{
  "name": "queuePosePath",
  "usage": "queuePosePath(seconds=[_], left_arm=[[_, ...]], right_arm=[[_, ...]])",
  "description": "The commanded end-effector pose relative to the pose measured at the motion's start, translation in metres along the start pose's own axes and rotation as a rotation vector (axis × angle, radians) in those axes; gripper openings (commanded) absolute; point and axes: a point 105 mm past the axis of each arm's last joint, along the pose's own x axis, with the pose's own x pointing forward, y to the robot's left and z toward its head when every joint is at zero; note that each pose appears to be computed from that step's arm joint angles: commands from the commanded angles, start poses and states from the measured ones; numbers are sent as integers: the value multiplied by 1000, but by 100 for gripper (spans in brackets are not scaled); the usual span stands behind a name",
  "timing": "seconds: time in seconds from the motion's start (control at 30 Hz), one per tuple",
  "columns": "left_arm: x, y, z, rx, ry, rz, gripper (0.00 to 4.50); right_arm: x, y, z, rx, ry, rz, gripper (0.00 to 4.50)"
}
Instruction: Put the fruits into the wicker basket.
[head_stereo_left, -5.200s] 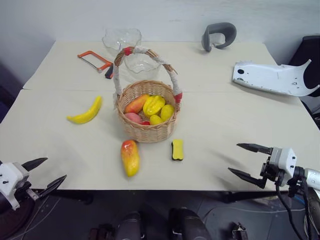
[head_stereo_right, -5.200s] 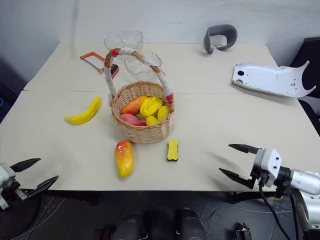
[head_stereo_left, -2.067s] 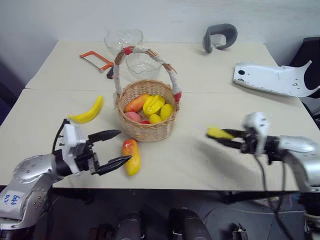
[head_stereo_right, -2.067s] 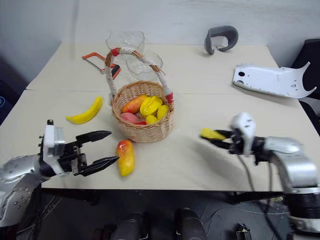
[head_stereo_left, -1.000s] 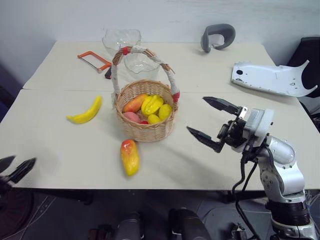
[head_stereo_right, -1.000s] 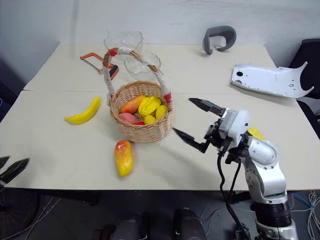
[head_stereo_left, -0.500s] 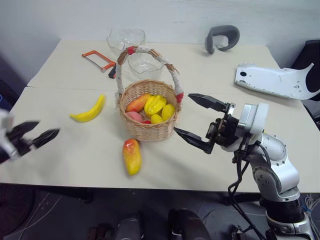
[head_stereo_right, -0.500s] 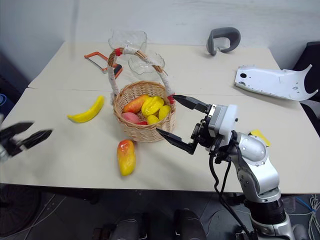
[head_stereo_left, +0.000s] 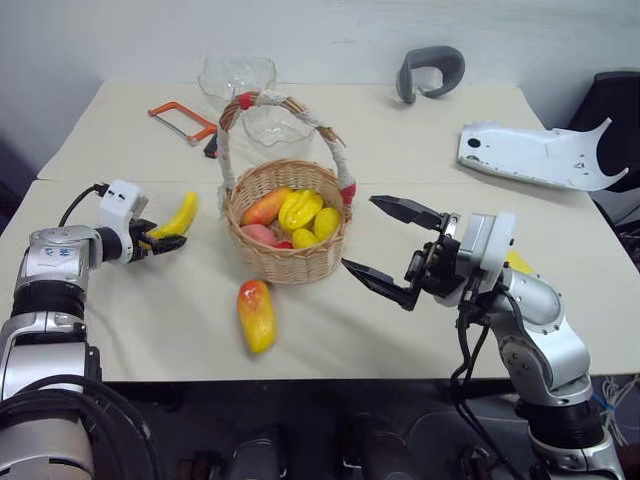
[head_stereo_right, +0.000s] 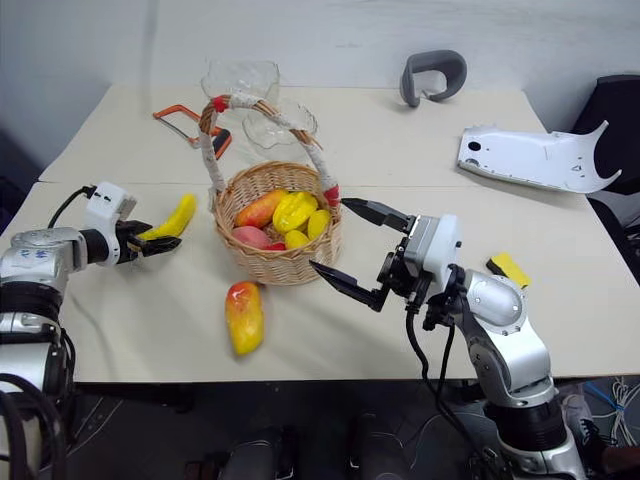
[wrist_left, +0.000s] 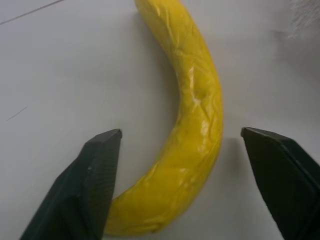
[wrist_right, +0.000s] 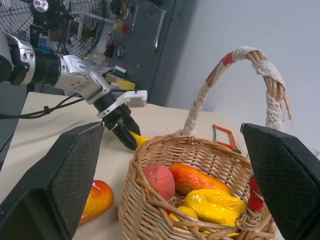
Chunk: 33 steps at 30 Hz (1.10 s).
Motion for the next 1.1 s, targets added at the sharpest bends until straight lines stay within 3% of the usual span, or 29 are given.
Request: queuePosePath(seconds=[0.03, 0.27, 0.43, 0.57, 0.67, 0.77, 0.97, 1.1], left_arm=[[-11, 1, 19, 27, -48, -53, 272], [-68, -4, 37, 124, -126, -253, 50], [-133, -65, 46, 339, -185, -630, 38], [-157, -127, 47, 407, -158, -861, 38], [-139, -156, 81, 443, -363, -853, 38], [-114, -166, 101, 399, -438, -813, 38], [-60, -186, 124, 292, -383, -761, 38], [-42, -172, 149, 239, -464, -607, 38]], right_arm=[[-3, -3, 12, -52, -12, -29, 450], [-7, -12, 9, -62, 9, -55, 450], [-12, -12, 6, -54, 37, -53, 450], [-22, -20, -1, -62, 82, -87, 450], [-29, -27, -6, -71, 108, -107, 450], [-29, -28, -5, -78, 112, -109, 450], [-27, -28, 0, -81, 109, -110, 450], [-29, -25, 4, -80, 108, -131, 450]])
